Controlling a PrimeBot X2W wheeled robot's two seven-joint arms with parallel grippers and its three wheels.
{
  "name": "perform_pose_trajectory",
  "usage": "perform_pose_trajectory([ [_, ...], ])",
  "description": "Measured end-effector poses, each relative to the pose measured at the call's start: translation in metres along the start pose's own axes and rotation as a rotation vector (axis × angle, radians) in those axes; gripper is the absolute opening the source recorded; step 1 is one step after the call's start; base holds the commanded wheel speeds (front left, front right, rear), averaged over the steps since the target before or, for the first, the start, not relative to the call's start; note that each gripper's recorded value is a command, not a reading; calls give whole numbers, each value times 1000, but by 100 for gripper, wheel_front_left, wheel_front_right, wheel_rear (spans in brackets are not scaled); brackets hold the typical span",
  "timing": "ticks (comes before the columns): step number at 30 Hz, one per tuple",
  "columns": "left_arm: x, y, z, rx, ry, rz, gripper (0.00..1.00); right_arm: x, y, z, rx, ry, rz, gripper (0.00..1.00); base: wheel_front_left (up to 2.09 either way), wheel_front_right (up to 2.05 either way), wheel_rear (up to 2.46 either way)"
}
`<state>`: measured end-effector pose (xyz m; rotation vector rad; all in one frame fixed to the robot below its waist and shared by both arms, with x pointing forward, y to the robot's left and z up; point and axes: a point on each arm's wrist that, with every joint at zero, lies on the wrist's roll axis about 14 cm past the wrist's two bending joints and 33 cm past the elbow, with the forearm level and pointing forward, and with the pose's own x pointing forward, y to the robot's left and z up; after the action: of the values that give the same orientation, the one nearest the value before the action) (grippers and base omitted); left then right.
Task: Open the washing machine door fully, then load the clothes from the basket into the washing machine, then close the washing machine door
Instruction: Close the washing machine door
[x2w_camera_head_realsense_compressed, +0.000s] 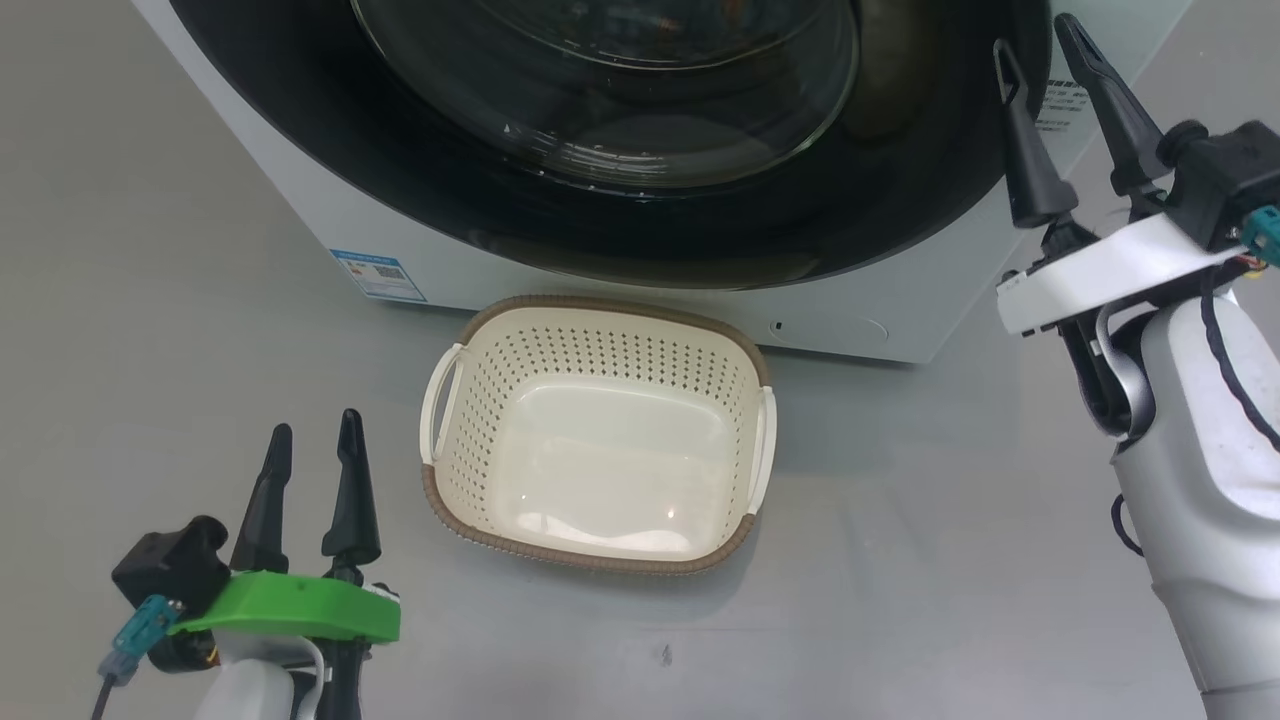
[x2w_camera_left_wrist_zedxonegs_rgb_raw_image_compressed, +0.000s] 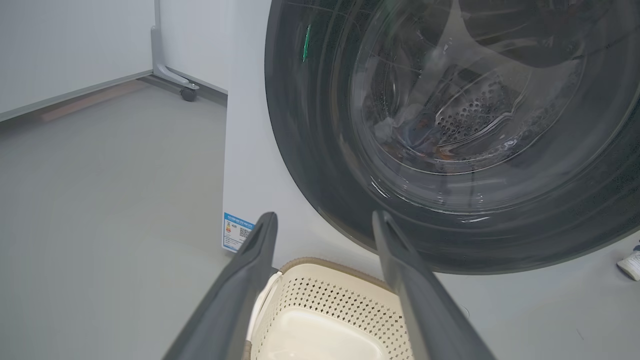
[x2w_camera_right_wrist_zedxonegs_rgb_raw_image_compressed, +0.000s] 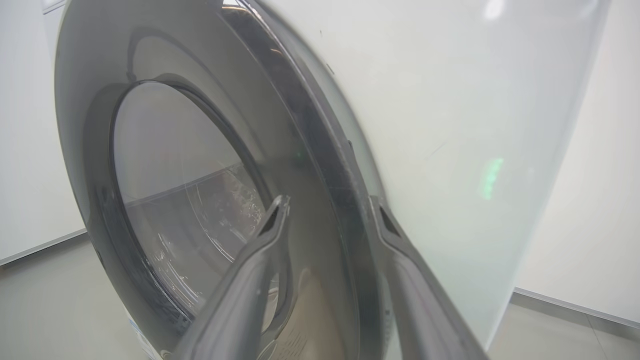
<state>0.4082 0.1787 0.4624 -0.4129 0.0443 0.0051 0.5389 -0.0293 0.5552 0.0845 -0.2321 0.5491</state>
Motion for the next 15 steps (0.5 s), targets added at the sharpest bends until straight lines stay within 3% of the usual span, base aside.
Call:
perform_pose_trajectory([
  [2,-3,-1,-2,3,7,-3,100,-10,-2,3,0,3,-14,98,0,0,0],
  [3,-5,-2,-2,6,10,-4,100,-15,-1,4,0,7,-19,100,0,0,0],
  [15,-34,-5,-8,21,30,-7,100,-90,-3,14,21,44,-129,100,0,0,0],
])
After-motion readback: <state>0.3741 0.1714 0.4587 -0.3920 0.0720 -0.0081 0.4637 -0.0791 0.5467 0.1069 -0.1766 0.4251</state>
